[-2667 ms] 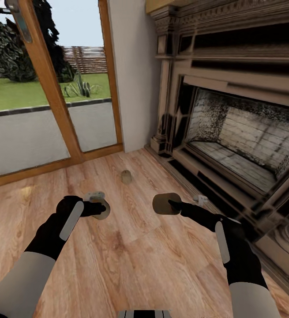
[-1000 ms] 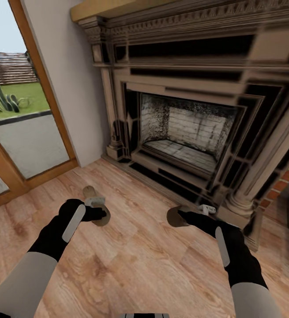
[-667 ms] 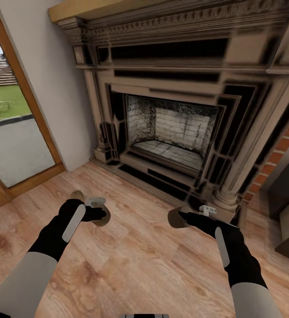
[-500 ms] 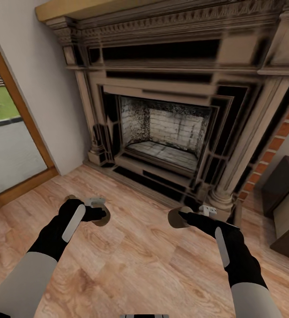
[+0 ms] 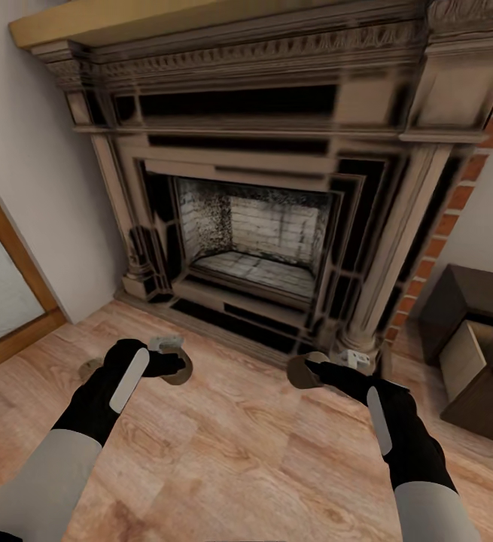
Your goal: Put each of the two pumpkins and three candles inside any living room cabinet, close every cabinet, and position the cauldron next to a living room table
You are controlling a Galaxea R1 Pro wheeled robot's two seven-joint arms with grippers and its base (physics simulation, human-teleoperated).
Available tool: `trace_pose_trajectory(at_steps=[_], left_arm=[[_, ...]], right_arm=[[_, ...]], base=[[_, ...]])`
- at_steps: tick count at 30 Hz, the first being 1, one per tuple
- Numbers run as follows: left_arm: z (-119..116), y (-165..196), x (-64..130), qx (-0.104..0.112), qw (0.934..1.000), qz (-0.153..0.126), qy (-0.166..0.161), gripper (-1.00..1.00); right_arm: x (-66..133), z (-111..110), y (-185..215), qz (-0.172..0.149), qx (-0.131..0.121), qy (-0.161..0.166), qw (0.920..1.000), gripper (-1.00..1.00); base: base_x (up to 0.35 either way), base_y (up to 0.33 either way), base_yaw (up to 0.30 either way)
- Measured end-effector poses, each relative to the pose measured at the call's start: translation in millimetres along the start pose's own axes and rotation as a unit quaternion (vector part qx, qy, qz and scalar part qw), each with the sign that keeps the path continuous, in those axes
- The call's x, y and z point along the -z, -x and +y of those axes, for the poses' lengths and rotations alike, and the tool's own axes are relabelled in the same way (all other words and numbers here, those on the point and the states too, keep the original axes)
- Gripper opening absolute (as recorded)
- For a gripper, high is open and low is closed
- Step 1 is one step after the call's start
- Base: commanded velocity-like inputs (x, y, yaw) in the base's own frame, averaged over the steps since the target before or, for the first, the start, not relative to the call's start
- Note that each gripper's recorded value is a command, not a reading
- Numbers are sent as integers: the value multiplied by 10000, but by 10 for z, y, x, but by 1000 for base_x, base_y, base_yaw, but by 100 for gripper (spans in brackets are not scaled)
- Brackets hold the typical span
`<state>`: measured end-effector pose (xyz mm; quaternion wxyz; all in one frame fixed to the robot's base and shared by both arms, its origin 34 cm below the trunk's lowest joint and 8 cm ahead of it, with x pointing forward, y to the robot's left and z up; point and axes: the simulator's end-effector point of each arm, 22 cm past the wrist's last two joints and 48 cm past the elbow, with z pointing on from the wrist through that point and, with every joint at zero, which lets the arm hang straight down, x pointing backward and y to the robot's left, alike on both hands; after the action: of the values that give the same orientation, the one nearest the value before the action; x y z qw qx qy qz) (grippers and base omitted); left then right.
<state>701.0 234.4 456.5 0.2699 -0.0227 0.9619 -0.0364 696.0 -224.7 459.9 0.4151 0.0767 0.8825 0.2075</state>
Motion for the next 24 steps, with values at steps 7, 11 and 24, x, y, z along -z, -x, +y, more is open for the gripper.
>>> trace_pose_trajectory(at_steps=[7,11,24], left_arm=[[-23,100,148,-4,9999,-134,-18,-100],[-32,158,235,-8,9998,-214,-23,-100],[-178,13,176,50,9997,245,-86,-100]], right_arm=[[92,95,135,-139,36,65,9999,-100],[141,173,210,-226,56,119,9997,-100],[189,278,362,-165,14,130,9998,-100]], base=[[0,0,-6],[0,0,0],[0,0,0]])
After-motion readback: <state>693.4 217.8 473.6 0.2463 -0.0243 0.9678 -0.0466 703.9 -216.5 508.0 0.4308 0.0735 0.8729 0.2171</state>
